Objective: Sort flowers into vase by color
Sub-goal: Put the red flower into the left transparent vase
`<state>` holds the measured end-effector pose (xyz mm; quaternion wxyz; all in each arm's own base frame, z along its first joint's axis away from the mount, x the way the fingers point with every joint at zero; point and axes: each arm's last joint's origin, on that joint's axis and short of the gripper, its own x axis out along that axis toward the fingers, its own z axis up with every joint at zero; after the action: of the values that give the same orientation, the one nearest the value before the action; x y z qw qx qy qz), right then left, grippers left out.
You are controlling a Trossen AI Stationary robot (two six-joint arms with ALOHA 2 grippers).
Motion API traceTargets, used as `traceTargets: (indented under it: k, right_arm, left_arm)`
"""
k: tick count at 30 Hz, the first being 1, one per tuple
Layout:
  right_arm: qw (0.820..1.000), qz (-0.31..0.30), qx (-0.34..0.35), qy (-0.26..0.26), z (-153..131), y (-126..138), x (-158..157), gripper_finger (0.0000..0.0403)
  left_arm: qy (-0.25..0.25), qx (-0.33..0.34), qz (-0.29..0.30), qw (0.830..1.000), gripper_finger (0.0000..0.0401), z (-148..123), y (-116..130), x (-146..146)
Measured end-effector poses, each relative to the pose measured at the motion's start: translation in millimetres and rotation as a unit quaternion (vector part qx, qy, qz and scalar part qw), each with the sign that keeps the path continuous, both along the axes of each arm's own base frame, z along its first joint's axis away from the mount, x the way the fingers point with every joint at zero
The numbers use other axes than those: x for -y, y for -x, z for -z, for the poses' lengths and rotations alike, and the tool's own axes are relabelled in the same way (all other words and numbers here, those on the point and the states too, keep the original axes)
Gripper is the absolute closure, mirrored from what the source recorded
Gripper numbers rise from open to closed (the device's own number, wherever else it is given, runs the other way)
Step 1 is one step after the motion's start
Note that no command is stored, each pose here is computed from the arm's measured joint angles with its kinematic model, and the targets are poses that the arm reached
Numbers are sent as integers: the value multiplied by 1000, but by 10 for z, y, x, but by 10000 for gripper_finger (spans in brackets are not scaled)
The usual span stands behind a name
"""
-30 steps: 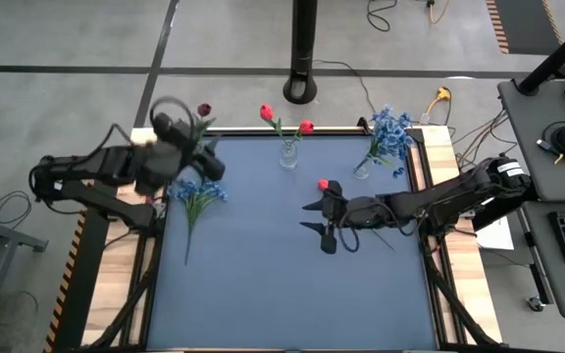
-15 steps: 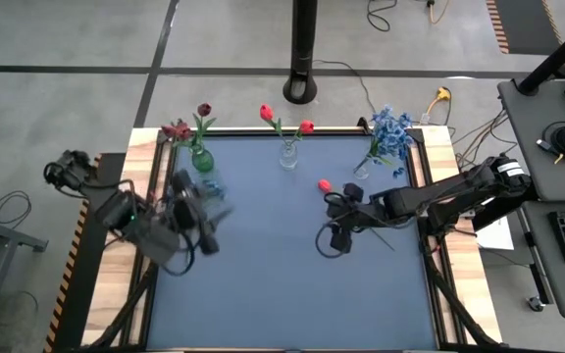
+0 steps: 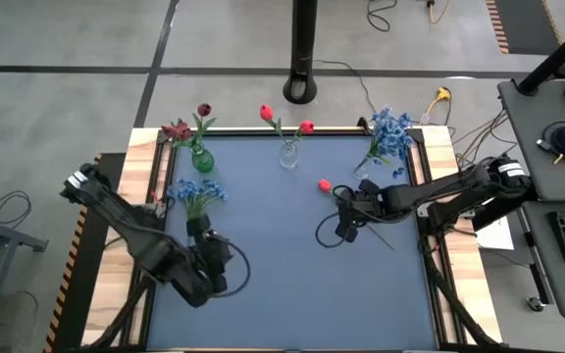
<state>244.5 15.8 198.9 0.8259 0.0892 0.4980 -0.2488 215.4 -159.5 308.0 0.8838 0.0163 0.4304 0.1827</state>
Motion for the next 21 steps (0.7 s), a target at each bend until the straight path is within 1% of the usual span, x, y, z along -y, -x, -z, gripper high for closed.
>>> traceTargets:
  k: [4, 6, 10, 12, 14, 17, 19, 21]
  right_arm:
    - [1000, 14, 8, 3, 148, 28, 118, 207]
    - [1000, 12, 18, 7, 198, 30, 147, 207]
    - [999, 6, 47, 25, 298, 31, 183, 207]
    - [998, 13, 56, 29, 344, 42, 213, 207]
    - [998, 20, 58, 30, 406, 57, 242, 207]
    - [998, 29, 45, 30, 508, 73, 286, 207]
    - [998, 32, 33, 31, 577, 70, 314, 207]
    - [999, 35, 18, 32, 643, 63, 339, 207]
  left_arm:
    - [-15, -23, 3, 1000, 225, 293, -146, 127]
    - [-23, -30, 9, 999, 225, 444, -208, 179]
    - [-33, -28, 34, 998, 225, 720, -325, 277]
    - [-31, -15, 52, 998, 225, 852, -385, 306]
    - [-23, 14, 74, 997, 225, 954, -449, 330]
    - [-13, 73, 117, 990, 225, 1095, -544, 339]
    - [-8, 98, 141, 985, 225, 1188, -576, 309]
    - [4, 114, 148, 982, 225, 1260, -593, 248]
